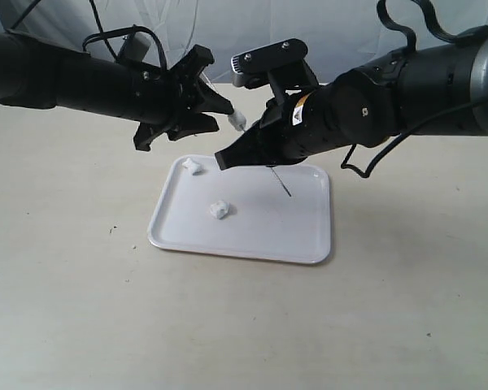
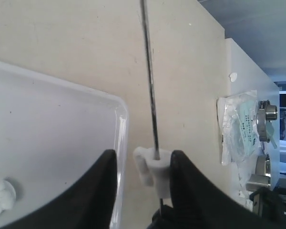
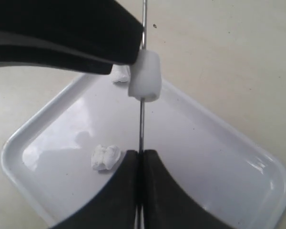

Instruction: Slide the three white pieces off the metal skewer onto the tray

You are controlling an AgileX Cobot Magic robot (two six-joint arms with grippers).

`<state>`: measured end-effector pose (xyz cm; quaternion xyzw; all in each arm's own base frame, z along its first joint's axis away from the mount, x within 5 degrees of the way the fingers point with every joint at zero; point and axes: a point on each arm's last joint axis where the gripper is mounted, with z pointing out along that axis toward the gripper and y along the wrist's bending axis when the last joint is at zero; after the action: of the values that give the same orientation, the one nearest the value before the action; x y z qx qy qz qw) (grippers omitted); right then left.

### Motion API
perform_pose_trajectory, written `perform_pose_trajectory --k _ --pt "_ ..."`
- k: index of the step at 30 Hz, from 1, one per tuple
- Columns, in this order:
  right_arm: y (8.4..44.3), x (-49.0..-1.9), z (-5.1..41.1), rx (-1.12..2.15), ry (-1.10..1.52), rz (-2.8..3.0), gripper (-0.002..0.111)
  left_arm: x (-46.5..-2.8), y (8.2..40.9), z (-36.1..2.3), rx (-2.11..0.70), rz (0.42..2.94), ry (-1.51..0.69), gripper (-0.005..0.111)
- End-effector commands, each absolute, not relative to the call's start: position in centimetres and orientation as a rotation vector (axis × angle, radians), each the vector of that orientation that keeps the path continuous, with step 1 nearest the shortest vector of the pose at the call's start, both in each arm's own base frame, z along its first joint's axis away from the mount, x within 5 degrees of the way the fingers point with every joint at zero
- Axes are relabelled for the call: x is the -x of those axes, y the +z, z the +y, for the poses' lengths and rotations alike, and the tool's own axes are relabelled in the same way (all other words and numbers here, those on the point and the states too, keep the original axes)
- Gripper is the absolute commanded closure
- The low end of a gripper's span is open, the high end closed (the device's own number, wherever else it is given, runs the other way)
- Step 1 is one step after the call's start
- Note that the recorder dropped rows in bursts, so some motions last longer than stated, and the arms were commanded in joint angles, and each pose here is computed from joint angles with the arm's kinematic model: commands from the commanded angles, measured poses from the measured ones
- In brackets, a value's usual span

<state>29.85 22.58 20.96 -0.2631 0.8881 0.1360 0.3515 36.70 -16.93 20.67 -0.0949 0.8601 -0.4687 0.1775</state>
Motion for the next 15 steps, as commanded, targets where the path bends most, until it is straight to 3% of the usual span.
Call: perform_pose_trajectory --k 1,15 --pt "21.08 -30.01 22.46 0.668 0.356 2.285 0.109 -36.9 20.84 -17.03 0.296 2.409 -1.344 0.074" --pt "21.23 -30.12 22.57 0.643 0.375 2.269 0.109 -36.72 21.16 -17.6 0.295 2.386 -1.404 0.074"
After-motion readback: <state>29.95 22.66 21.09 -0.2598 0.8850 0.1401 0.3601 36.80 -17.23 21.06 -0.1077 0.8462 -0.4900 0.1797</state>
